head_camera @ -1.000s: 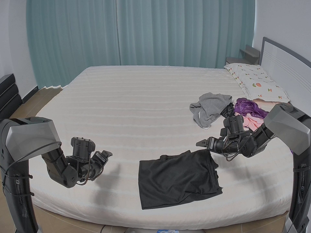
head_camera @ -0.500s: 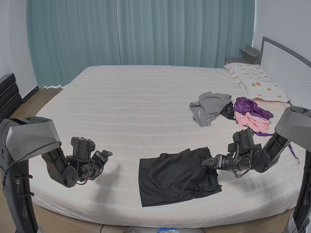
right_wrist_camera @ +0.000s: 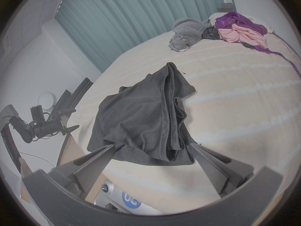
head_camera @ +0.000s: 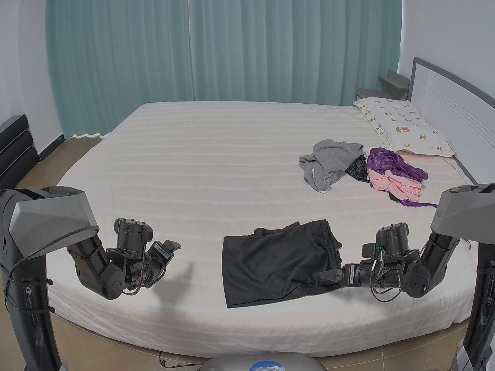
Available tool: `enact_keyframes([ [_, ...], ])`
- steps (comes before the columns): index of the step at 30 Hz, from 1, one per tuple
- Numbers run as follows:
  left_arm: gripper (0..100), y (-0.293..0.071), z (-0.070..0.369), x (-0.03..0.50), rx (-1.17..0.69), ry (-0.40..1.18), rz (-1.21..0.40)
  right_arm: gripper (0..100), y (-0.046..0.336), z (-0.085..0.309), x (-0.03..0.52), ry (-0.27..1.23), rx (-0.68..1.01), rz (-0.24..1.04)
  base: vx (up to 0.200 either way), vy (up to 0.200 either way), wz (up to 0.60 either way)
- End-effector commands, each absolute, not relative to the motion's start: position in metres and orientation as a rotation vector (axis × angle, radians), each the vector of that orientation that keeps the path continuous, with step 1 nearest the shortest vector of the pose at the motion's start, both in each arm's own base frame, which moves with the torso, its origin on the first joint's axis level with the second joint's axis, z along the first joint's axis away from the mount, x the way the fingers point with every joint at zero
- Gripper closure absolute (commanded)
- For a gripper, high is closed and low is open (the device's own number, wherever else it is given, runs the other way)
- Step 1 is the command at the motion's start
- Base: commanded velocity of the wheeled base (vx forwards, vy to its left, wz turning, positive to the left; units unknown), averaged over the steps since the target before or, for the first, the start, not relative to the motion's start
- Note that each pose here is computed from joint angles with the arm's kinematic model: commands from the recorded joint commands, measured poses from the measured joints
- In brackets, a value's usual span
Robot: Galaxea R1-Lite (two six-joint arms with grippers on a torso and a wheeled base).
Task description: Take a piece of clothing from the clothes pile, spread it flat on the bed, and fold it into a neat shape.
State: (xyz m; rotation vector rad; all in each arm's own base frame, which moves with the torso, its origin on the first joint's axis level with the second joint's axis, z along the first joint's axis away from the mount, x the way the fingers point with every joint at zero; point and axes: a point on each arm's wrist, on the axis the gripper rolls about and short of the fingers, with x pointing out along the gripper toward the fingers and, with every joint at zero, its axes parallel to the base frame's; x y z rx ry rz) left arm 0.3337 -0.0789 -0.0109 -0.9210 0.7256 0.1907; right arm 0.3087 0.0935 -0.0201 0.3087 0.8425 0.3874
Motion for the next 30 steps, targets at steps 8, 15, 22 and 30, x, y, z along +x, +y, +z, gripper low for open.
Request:
enact_keyframes([
  [8, 0, -0.079, -0.014, 0.333, -0.906, 0.734, 0.189, 0, 0.097, -0.039, 0.320, 0.809, 0.309, 0.397, 0.000, 0.000, 0.00],
  [15, 0, -0.079, -0.014, 0.333, -0.906, 0.734, 0.189, 100, 0.098, -0.042, 0.321, 0.811, 0.306, 0.395, 0.000, 0.000, 0.00],
  [22, 0, -0.079, -0.014, 0.333, -0.906, 0.734, 0.189, 100, 0.094, -0.040, 0.320, 0.814, 0.306, 0.379, 0.000, 0.000, 0.00],
  [30, 0, -0.079, -0.014, 0.333, -0.906, 0.734, 0.191, 100, 0.077, -0.034, 0.318, 0.800, 0.292, 0.335, 0.000, 0.000, 0.00],
])
